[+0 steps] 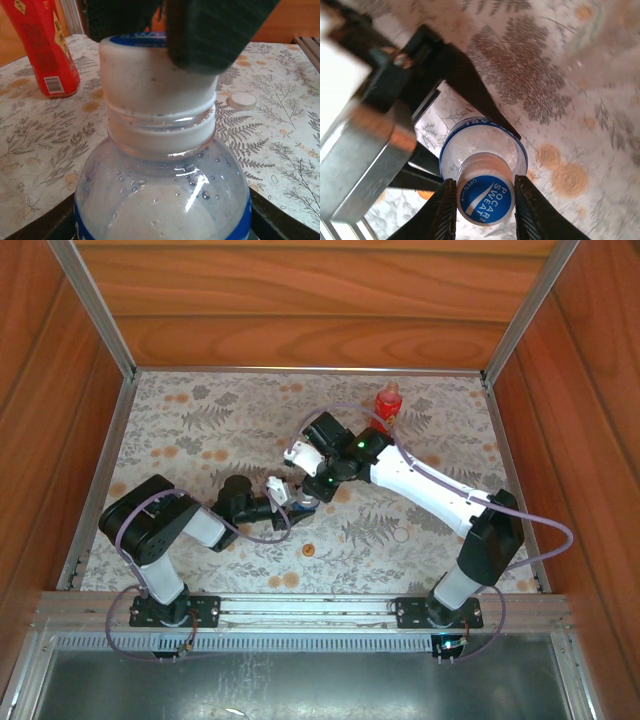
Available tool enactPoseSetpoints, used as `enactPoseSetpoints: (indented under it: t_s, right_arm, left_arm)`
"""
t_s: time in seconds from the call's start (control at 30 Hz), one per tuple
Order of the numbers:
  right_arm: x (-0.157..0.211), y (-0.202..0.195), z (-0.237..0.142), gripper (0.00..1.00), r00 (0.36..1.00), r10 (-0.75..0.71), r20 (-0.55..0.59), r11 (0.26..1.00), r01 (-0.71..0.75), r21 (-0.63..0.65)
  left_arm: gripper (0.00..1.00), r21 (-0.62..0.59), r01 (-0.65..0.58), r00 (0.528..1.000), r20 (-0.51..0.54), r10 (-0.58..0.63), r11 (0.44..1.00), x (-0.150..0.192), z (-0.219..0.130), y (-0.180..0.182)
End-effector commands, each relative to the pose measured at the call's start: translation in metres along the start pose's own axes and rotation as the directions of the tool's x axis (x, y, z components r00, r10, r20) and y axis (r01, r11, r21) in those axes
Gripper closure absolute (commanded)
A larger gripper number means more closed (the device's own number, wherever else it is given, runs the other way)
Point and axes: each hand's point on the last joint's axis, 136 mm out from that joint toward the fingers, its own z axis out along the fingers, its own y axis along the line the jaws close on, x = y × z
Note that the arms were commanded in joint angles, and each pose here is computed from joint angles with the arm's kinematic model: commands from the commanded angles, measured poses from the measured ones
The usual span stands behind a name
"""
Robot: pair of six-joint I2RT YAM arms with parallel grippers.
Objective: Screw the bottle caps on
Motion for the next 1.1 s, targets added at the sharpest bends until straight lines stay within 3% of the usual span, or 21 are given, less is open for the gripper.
enactPoseSetpoints:
  t_s: [0.0, 0.17, 0.27, 0.4, 0.53, 0.7, 0.83, 1.07]
  right_arm:
    - [0.037, -0.004, 0.027, 0.89, 0.903, 0.402, -0.154, 0.909, -0.373, 0.185]
    - [0.025, -0.005, 0.009, 0.77, 0.936, 0.320, -0.145, 0.938, -0.291, 0.190]
    - [0.006, 0.008, -0.005, 0.66, 0.984, 0.156, -0.081, 0.986, -0.150, 0.075]
    - [-0.007, 0.010, -0.032, 0.50, 0.996, -0.090, 0.017, 0.995, 0.089, 0.046]
    - [0.003, 0.029, -0.039, 0.41, 0.902, -0.422, 0.091, 0.904, 0.427, -0.031]
    - [0.016, 0.039, -0.042, 0.38, 0.692, -0.707, 0.142, 0.692, 0.719, -0.060]
    - [0.015, 0.045, -0.047, 0.46, 0.671, -0.723, 0.164, 0.657, 0.741, -0.138]
    - [0.017, 0.038, -0.032, 0.49, 0.673, -0.725, 0.148, 0.648, 0.739, -0.182]
  left_arm:
    - [0.44, -0.006, -0.004, 1.000, -0.021, 0.004, 1.000, 0.004, 0.003, 0.003]
    - [0.43, -0.008, -0.004, 1.000, -0.021, 0.003, 1.000, 0.004, 0.002, 0.002]
    - [0.44, 0.000, 0.002, 1.000, -0.031, -0.002, 1.000, 0.008, 0.000, -0.001]
    - [0.44, 0.046, 0.025, 0.999, -0.037, -0.023, 0.999, 0.013, -0.003, -0.011]
    - [0.44, 0.091, 0.045, 0.998, -0.042, -0.041, 0.995, 0.016, -0.006, -0.020]
    - [0.44, 0.154, 0.081, 0.996, -0.049, -0.074, 0.985, 0.019, -0.009, -0.031]
    - [0.44, 0.168, 0.083, 0.996, -0.052, -0.075, 0.982, 0.021, -0.010, -0.035]
    - [0.44, 0.190, 0.097, 0.994, -0.057, -0.088, 0.977, 0.022, -0.011, -0.037]
